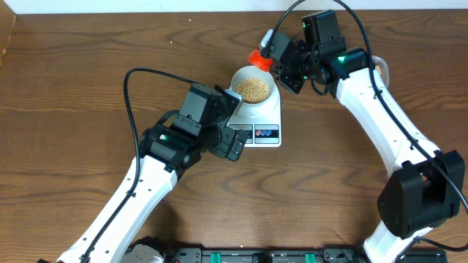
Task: Scoop item into bowl and weigh 50g on scale
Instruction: 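Carry the red scoop right to the soybean tub with the right gripper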
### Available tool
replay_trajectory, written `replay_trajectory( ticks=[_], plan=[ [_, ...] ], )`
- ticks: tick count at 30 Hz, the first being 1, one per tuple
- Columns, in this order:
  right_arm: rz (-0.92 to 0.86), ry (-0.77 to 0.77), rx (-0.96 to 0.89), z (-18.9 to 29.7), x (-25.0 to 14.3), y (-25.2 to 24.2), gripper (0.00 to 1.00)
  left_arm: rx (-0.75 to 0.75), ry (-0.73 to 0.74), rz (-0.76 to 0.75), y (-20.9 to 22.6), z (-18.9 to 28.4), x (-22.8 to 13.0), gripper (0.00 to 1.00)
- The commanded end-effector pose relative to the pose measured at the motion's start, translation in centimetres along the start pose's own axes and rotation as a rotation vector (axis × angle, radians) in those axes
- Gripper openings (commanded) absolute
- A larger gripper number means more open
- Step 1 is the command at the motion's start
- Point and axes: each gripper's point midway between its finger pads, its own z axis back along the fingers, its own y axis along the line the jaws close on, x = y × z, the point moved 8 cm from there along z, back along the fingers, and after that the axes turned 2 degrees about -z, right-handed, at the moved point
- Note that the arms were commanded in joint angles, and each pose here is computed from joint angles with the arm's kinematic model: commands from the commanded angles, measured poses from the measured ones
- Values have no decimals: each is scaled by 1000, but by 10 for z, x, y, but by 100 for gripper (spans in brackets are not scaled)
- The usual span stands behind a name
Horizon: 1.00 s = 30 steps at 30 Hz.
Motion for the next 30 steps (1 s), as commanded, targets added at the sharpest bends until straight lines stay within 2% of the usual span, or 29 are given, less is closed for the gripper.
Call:
replay_trajectory(
  ticks=[1,8,14,21,24,30],
  plan=[
    [78,-21,-6,5,6,-2,1,14,8,-3,2,-1,-3,99],
    [27,-37,-18,5,8,-5,1,14,8,-3,2,-1,-3,99],
    [-237,-109,-88,20,12,-25,1,14,9,-3,2,-1,-3,99],
    [-522,-154,-195,67,-11,-65,1,14,9,-3,2,-1,-3,99],
    [-613,-101,-263,88,-39,-82,1,14,9,-3,2,-1,-3,99],
    [-711,160,-448,114,-102,-99,1,14,8,-3,2,-1,-3,99]
  ],
)
